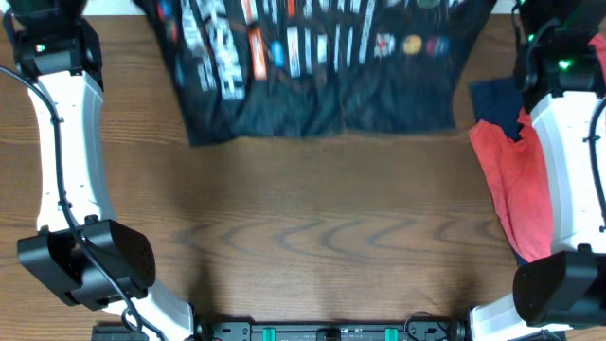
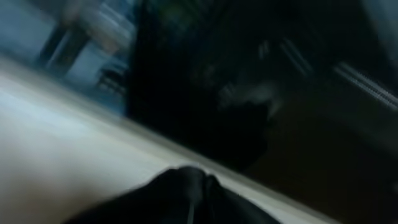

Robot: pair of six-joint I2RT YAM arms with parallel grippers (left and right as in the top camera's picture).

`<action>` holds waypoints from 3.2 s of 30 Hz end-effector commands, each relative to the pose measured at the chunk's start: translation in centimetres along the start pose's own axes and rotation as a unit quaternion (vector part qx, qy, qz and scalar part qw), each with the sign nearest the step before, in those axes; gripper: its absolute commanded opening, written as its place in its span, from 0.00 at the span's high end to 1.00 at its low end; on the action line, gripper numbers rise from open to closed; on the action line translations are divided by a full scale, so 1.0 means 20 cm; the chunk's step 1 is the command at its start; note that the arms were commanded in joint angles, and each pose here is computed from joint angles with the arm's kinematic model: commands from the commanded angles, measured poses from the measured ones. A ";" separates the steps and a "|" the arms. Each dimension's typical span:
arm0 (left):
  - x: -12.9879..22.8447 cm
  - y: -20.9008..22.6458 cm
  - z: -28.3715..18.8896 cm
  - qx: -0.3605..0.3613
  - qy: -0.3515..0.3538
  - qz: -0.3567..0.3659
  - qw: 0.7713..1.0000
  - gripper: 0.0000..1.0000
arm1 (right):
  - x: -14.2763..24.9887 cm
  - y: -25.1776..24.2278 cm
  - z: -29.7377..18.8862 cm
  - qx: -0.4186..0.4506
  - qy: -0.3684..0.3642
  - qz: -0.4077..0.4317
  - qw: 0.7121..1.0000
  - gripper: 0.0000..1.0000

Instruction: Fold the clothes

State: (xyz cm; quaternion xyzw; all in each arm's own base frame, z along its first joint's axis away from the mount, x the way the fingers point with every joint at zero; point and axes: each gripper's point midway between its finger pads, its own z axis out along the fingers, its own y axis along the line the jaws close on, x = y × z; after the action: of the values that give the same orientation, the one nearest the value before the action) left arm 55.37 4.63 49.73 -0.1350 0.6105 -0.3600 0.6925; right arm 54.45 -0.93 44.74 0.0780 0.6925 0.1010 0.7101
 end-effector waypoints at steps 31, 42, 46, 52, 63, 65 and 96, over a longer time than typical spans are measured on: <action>0.69 0.34 -0.57 -0.196 0.373 0.029 0.906 0.94 | 0.68 -0.50 -0.39 0.226 0.346 -0.037 0.910 0.99; 0.29 -0.24 -0.71 -0.113 0.259 0.119 0.952 0.94 | -0.01 -0.21 -0.58 0.146 0.177 -0.022 0.973 0.99; 0.16 -0.49 -0.85 -0.087 0.215 0.154 0.961 0.94 | -0.23 -0.12 -0.75 0.125 0.122 -0.022 0.984 0.99; 0.02 -0.83 -1.08 -0.050 0.150 0.203 0.966 0.94 | -0.51 -0.01 -1.02 0.105 0.036 -0.027 0.993 0.99; -0.03 -1.05 -1.28 -0.027 0.107 0.233 0.966 0.94 | -0.72 0.08 -1.27 0.088 -0.040 -0.032 0.995 0.99; -0.02 -1.00 -1.24 -0.033 0.117 0.225 0.967 0.94 | -0.68 0.07 -1.21 0.084 -0.026 -0.032 0.996 0.99; -0.51 -0.75 -0.21 0.172 -0.091 0.057 0.979 0.94 | -0.92 0.21 -0.25 -0.009 -0.189 -0.007 0.982 0.99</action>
State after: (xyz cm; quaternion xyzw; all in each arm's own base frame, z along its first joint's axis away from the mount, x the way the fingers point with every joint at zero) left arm 52.69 2.73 57.73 -0.0380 0.5429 -0.3805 0.7477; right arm 54.23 -0.95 55.36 0.0785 0.6143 0.1048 0.7781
